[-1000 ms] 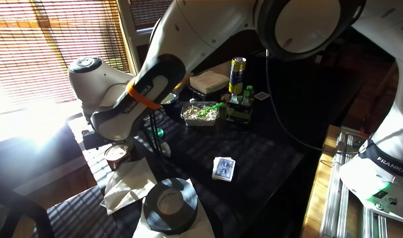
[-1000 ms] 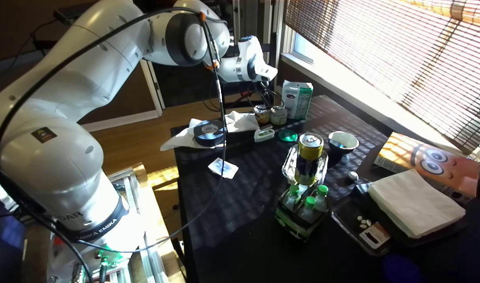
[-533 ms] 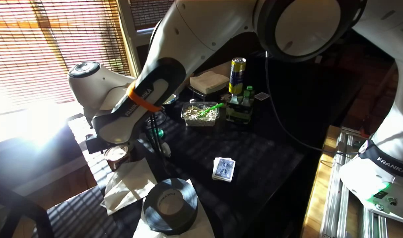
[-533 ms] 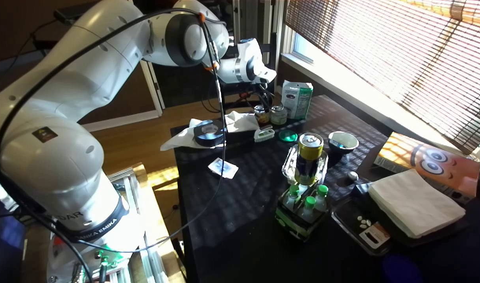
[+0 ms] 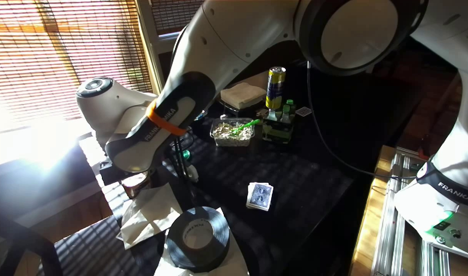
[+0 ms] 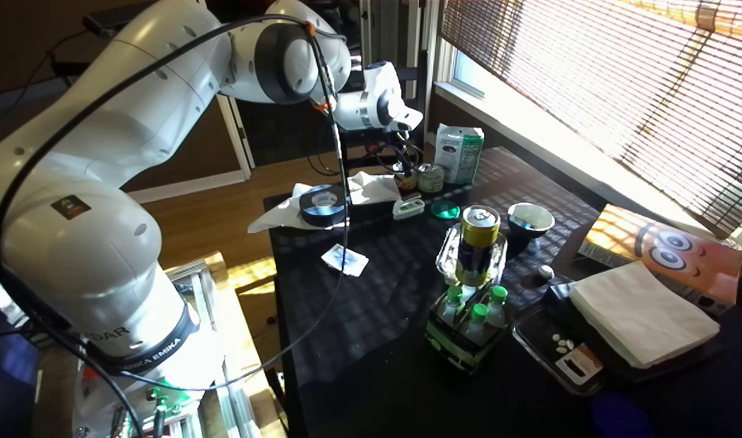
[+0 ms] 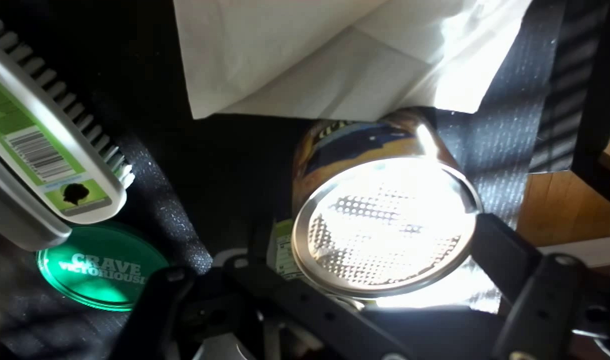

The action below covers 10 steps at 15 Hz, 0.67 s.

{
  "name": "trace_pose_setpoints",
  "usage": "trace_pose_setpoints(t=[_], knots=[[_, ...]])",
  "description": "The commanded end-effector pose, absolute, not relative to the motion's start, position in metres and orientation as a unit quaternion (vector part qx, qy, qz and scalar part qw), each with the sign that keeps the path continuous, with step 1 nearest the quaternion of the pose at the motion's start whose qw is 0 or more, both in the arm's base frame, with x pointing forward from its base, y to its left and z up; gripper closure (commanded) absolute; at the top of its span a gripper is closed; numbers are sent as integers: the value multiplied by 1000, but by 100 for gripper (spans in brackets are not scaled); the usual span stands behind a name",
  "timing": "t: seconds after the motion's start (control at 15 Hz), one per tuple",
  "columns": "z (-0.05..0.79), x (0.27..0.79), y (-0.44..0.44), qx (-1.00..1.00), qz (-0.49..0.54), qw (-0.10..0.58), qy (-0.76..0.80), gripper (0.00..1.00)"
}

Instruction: Put the can of food in the black and white bowl on the right.

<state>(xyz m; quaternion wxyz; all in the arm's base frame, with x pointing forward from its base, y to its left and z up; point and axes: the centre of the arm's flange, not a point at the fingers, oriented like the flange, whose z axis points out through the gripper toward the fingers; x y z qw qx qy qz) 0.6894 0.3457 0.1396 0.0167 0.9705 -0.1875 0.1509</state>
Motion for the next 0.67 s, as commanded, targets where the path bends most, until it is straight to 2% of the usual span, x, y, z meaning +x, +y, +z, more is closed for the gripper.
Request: trace_pose_setpoints(t=[0.0,0.6], knots=[[139,689,349,969,149,16,-195,0],[144,691,348,967,161,-5,-199,0]])
